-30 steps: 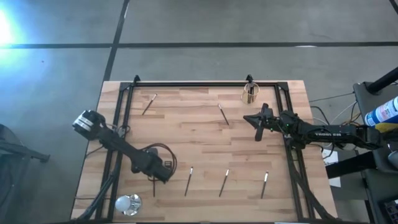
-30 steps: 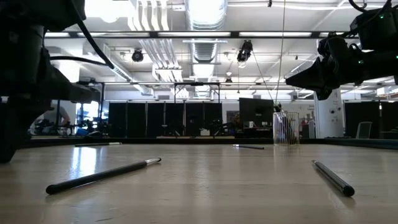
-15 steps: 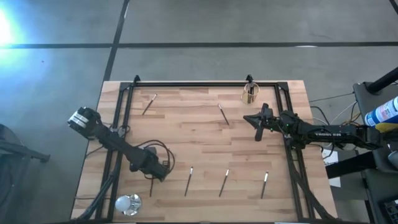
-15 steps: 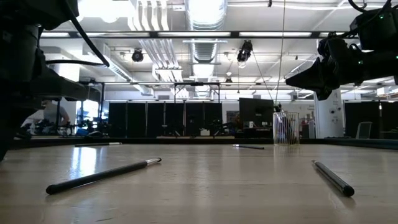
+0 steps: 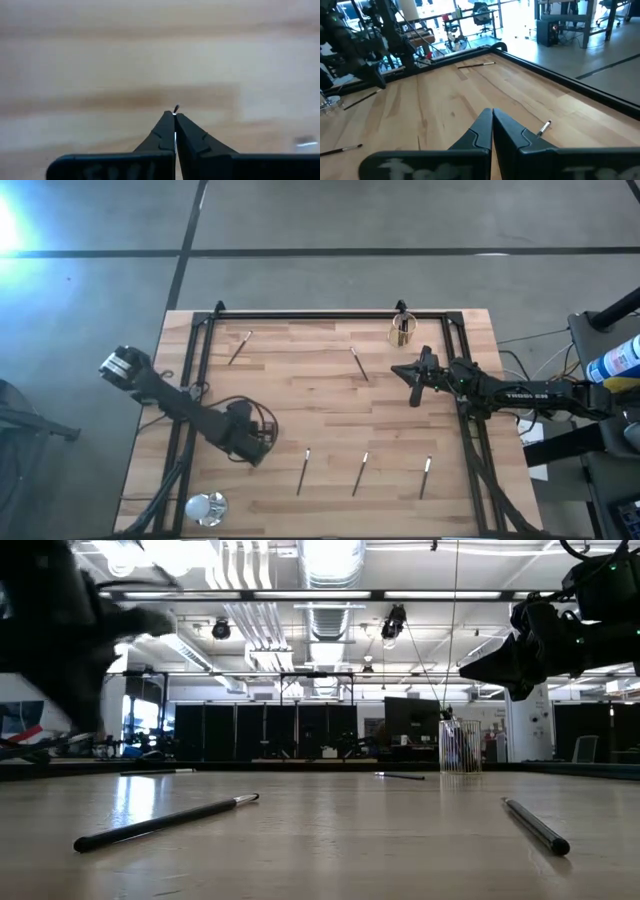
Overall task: Put items in baskets/containers
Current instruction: Put the black liner brush into the gold pen holder
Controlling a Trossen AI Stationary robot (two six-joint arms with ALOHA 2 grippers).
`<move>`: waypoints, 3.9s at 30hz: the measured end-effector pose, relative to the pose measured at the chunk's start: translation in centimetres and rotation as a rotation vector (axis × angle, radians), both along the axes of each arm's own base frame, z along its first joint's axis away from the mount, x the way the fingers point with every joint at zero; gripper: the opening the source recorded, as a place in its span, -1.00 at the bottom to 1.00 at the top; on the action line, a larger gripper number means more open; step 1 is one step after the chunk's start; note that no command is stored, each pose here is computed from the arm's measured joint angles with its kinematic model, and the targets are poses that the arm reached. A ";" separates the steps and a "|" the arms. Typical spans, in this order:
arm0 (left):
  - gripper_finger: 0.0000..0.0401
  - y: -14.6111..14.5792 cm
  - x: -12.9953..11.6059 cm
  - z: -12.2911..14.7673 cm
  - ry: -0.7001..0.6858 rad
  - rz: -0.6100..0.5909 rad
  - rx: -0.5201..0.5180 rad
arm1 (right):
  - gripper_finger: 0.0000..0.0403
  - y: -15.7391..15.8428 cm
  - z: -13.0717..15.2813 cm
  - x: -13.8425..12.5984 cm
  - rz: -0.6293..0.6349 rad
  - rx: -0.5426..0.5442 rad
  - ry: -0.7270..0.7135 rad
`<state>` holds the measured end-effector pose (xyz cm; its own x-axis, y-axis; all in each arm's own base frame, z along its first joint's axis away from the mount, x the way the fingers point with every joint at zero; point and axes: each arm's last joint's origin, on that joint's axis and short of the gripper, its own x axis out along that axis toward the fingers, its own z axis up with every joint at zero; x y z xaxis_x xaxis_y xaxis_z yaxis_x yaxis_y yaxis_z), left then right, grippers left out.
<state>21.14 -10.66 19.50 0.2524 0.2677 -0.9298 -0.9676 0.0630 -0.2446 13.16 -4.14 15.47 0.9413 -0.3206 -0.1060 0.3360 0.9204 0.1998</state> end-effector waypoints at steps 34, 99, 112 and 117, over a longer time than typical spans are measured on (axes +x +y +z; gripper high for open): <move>-1.00 15.1 14.2 1.2 -1.136 -0.873 0.913 | -0.44 0.5 2.3 3.0 0.199 0.189 -0.085; -0.59 14.8 6.5 -2.8 -1.040 -0.790 0.969 | -0.93 -13.3 6.3 3.2 -0.793 -0.160 0.235; -0.59 14.7 6.5 -2.9 -1.031 -0.798 0.965 | -0.93 -14.1 1.5 3.9 -0.824 0.017 0.239; -0.59 14.7 6.6 -3.0 -1.022 -0.801 0.956 | -0.85 -13.7 1.4 3.6 -0.833 0.084 0.262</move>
<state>27.71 4.07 16.51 0.9841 0.1227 0.1287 -0.0775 0.9474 -0.3104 16.72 -17.84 16.87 0.3468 -0.8741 -0.3402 0.9367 0.3411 0.0786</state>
